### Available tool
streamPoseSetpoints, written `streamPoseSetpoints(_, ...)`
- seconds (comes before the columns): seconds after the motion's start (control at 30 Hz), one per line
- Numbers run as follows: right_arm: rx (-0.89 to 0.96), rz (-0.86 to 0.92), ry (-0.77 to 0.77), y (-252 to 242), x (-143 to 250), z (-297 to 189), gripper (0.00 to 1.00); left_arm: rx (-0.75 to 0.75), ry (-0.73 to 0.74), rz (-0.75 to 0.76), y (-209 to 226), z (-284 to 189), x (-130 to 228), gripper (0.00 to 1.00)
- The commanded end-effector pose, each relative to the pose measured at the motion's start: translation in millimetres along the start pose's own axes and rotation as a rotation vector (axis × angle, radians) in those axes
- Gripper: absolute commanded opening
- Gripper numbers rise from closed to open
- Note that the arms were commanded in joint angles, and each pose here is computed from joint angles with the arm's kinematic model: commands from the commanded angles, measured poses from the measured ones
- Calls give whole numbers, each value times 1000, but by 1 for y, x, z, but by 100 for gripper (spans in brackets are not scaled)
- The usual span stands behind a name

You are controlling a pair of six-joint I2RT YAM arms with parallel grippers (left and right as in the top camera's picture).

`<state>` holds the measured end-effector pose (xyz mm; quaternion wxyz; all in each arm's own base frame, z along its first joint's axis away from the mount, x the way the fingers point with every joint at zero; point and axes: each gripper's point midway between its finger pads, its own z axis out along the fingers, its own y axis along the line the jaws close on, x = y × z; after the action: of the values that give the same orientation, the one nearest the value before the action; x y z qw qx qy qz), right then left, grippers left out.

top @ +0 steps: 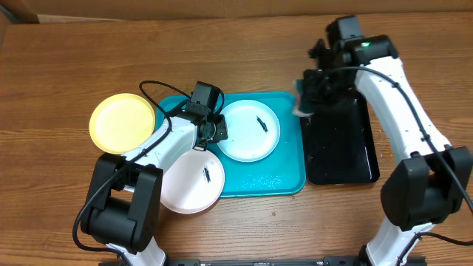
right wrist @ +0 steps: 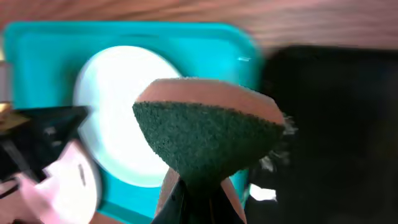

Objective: Clean dirty plates on tray and stack at the side
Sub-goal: 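Carry the sponge with the right gripper over the white plate, then scrub the white plate with the sponge while left gripper holds it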

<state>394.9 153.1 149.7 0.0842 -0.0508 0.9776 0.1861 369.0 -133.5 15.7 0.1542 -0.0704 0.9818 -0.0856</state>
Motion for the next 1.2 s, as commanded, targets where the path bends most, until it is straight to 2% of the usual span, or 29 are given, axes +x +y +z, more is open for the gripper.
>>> streamPoseSetpoints(0.0, -65, -114, -33, 47, -1, -1, 4, -29, -6, -31, 9, 2, 0, 4)
streamPoseSetpoints(0.23, 165, -281, -40, 71, 8, 41, 4, -29, -6, -31, 10, 2, 0, 4)
streamPoseSetpoints(0.4, 407, -369, -40, 63, 13, 70, 4, -29, -5, -31, 9, 2, 0, 4)
streamPoseSetpoints(0.5, 477, -399, -36, 60, 14, 83, 4, -29, -5, -31, 10, 2, 0, 4)
streamPoseSetpoints(0.93, 506, -363, 3, 30, 16, 110, 4, -29, -5, -31, 10, 2, 0, 4)
streamPoseSetpoints(1.17, 460, -347, 2, 25, 20, 127, 4, -29, -5, -31, 10, 2, 0, 4)
